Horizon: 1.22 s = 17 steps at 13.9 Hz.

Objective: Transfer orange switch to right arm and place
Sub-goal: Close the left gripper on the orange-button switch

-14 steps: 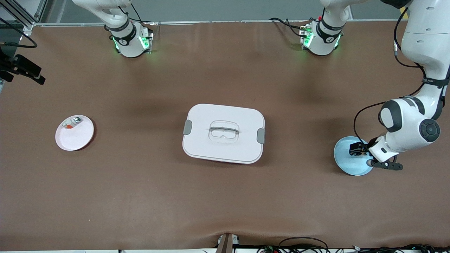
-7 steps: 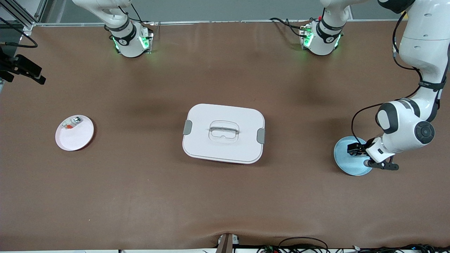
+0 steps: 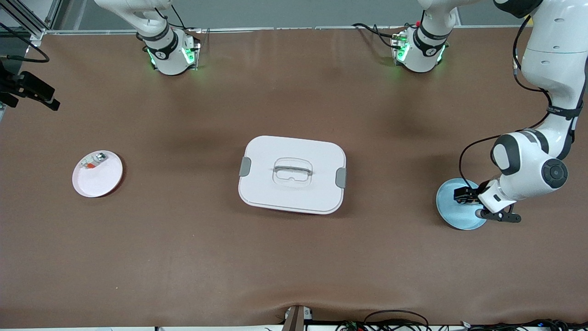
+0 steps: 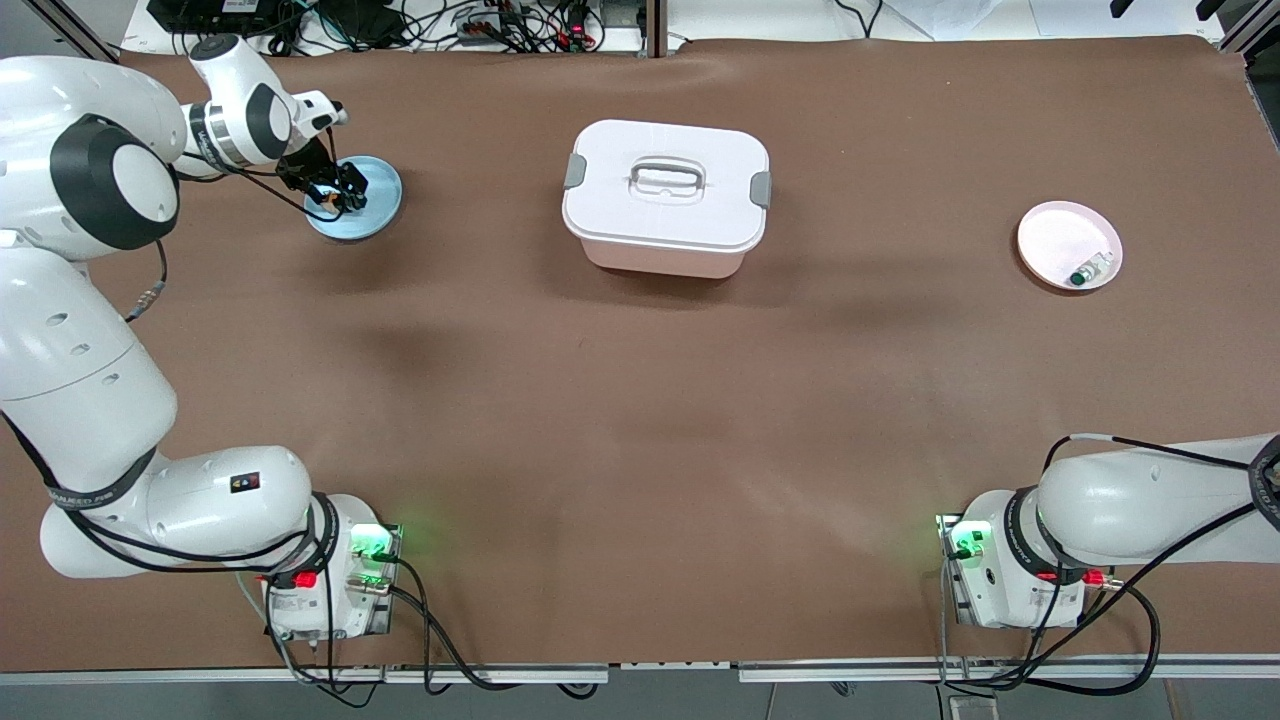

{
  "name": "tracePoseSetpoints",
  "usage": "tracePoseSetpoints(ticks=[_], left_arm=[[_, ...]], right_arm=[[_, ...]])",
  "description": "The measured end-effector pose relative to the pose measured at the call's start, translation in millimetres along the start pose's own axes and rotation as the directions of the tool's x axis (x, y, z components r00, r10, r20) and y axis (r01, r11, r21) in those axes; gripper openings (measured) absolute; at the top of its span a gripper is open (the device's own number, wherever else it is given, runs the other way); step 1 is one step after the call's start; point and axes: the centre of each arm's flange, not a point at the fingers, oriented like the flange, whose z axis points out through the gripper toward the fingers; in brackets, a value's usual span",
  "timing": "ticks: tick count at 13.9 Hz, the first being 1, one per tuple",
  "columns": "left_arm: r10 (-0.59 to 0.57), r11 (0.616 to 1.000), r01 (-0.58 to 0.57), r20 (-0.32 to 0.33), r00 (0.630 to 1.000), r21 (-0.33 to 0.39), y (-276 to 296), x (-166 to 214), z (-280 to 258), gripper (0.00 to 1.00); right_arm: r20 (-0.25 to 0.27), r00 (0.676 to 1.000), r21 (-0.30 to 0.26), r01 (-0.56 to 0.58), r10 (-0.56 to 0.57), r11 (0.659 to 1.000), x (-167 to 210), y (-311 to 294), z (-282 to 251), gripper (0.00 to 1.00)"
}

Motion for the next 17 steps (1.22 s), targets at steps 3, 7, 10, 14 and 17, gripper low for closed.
tracePoseSetpoints(ticks=[3,7,10,14,17], left_arm=[[-0.016,1.0,0.016,0.0,1.0,0.0,0,0,0,0.76],[-0.031,1.0,0.031,-0.001,1.0,-0.001,3,1,0,0.72],[-0.035,0.999,0.035,-0.008,0.999,0.0,5,4,-3,0.72],[-0.043,0.999,0.043,-0.038,0.998,0.005,8,12,-18,0.72],[-0.072,0.997,0.072,-0.055,0.996,0.006,13,17,-41,0.72]], right_arm=[[0.0,1.0,0.0,0.0,0.0,1.0,0,0,0,1.0],[-0.001,1.0,0.0,0.0,0.0,1.0,0,0,0,1.0],[-0.001,1.0,0.0,0.0,0.0,1.0,0,0,0,1.0],[-0.001,1.0,0.0,-0.007,0.007,1.0,0,4,0,1.0],[0.0,1.0,0.0,-0.011,0.011,1.0,0,6,0,1.0]])
